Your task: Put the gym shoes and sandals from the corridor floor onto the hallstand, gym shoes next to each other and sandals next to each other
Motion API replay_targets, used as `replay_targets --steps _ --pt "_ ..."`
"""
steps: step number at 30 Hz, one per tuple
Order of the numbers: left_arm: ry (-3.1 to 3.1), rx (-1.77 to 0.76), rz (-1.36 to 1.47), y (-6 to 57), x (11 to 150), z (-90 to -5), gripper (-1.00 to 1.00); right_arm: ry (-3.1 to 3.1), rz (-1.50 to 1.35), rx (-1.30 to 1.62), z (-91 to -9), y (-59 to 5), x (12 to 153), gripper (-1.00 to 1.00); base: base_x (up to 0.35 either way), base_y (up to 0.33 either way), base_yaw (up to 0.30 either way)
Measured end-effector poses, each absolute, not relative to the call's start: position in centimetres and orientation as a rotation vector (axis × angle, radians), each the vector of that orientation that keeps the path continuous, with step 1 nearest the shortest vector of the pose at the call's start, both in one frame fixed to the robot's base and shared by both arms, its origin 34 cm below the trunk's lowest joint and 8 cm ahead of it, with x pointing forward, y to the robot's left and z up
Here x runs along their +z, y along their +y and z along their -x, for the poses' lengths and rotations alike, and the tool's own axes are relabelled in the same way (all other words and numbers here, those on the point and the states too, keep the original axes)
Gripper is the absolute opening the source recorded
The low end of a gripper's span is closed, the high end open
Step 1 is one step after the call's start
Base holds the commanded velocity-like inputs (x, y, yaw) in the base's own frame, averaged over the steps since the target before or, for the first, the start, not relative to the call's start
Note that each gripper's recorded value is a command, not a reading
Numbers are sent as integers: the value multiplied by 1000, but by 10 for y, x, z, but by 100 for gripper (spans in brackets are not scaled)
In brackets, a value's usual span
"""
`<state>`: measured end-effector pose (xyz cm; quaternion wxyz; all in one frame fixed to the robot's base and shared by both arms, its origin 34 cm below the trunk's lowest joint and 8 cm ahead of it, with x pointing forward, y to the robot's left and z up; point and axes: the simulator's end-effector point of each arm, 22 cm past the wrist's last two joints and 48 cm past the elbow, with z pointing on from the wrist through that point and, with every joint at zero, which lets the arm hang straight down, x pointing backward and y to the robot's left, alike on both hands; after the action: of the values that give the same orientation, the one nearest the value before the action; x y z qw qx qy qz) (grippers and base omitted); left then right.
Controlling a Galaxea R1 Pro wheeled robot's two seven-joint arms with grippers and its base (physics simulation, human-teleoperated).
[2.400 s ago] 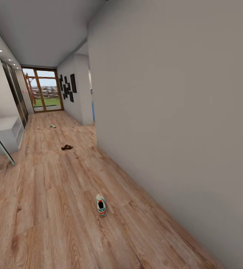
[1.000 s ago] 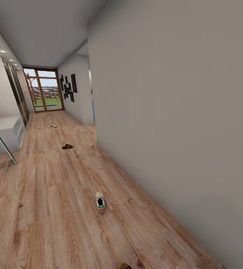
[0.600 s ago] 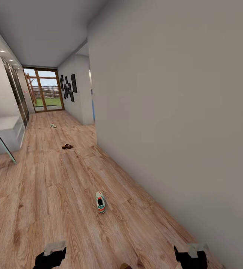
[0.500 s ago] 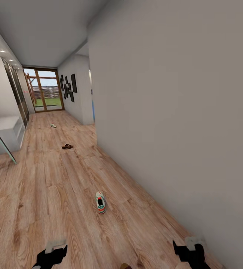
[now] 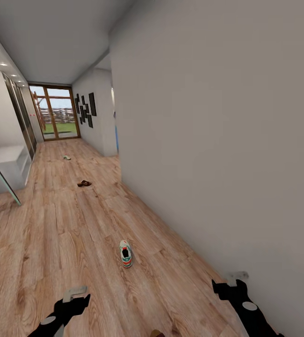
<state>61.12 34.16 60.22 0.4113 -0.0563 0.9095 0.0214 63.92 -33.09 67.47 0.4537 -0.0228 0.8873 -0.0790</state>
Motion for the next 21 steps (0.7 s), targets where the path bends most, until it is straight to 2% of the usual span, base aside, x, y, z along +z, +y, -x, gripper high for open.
replay_targets --steps 13,21 --pt "2311 8 137 336 615 -634 100 2215 64 -188 -637 -328 668 100 0 0 0" --pt "2308 -14 128 327 637 -663 100 2221 141 -103 -638 -304 665 100 0 0 0"
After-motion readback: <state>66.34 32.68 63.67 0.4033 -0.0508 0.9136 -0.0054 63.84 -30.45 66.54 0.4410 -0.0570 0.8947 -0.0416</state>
